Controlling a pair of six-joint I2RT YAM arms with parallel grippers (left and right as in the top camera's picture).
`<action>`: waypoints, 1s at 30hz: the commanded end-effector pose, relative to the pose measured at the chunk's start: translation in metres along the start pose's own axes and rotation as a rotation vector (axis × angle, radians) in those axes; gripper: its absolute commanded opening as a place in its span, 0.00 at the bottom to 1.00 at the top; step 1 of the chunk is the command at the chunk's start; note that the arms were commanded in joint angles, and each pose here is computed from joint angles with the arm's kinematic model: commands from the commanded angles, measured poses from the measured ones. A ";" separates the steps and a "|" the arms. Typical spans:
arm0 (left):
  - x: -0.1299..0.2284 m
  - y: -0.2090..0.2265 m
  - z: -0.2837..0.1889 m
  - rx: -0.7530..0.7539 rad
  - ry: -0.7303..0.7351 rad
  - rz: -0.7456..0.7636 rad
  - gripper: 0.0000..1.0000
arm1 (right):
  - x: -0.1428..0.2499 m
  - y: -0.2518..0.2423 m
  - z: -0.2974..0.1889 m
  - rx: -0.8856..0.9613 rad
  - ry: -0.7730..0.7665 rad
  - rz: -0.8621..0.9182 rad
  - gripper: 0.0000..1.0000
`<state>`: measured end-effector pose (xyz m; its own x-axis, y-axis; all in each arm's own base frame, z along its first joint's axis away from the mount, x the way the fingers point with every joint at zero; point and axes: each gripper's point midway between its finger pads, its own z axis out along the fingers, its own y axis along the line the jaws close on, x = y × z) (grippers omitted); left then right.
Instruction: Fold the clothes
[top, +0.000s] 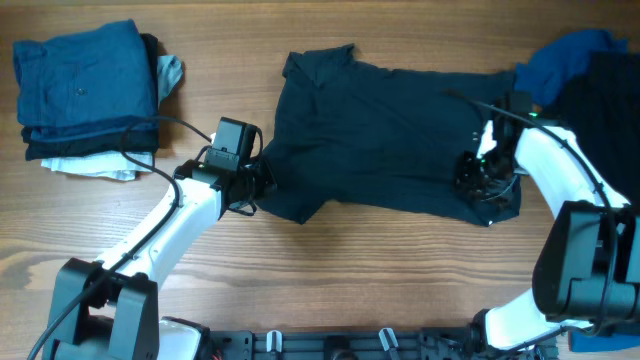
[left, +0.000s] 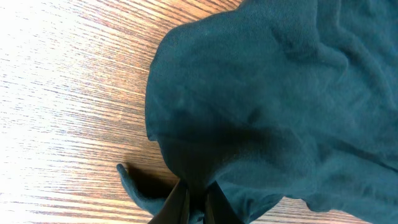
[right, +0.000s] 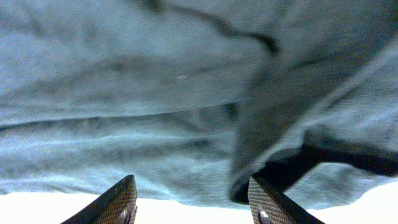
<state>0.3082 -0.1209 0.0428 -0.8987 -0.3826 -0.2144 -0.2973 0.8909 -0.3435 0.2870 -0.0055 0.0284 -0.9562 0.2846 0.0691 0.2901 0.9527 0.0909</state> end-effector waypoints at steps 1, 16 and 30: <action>-0.004 0.003 0.001 -0.017 -0.013 0.016 0.08 | 0.003 -0.011 -0.002 0.094 -0.013 0.005 0.57; -0.004 0.003 0.001 -0.018 -0.012 0.025 0.08 | -0.016 -0.041 0.002 0.265 -0.121 0.075 0.04; -0.004 0.005 0.001 -0.027 -0.014 0.042 0.09 | -0.039 -0.108 -0.021 0.384 -0.226 0.330 0.04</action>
<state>0.3083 -0.1191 0.0423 -0.9037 -0.3635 -0.2263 -0.2803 0.9017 -0.3292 0.2886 -0.1203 0.0376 -0.8193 0.5495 -0.1638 0.5723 0.7657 -0.2935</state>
